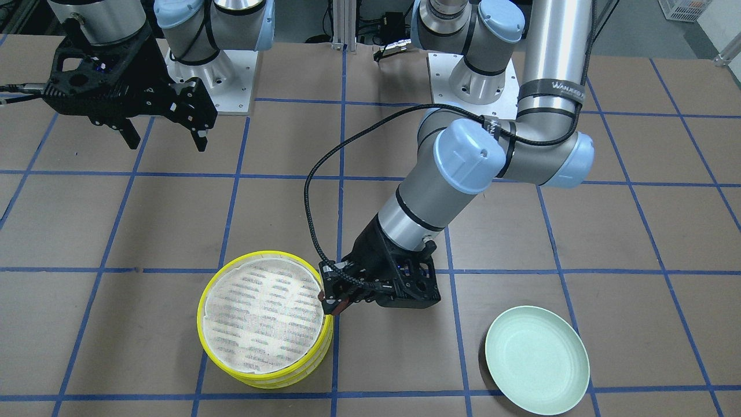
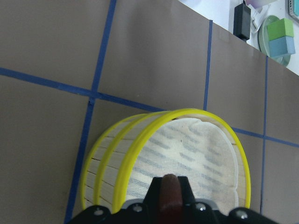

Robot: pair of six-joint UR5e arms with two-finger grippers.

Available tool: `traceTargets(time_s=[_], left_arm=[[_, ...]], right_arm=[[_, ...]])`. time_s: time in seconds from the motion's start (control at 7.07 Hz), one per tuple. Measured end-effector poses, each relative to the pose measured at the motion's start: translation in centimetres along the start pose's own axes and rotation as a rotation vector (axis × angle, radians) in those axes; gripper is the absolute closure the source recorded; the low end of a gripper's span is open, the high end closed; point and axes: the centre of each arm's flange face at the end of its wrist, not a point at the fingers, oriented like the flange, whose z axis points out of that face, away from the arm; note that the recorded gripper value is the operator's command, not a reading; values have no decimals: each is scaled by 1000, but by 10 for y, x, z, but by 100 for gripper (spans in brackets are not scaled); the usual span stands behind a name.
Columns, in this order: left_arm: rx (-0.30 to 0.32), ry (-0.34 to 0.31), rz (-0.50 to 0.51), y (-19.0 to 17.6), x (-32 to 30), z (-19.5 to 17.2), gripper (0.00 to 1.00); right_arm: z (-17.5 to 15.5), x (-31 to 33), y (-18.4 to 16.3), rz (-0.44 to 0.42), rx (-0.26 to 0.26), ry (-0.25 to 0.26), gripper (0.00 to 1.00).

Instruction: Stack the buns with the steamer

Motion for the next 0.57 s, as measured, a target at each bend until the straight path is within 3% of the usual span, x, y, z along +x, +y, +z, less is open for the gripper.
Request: traceTargets(time_s=[0.28,0.42,0.57], left_arm=[[-25,15,-20,21,9,45,25],[-32,18,-25,28,13,55,1],[-35,22,-41,32,17,59,0]], right_arm=[[1,1,-1,1,1,5,0],[2,1,-2,1,3,6,0],[1,1,-3,0,13,6,0]])
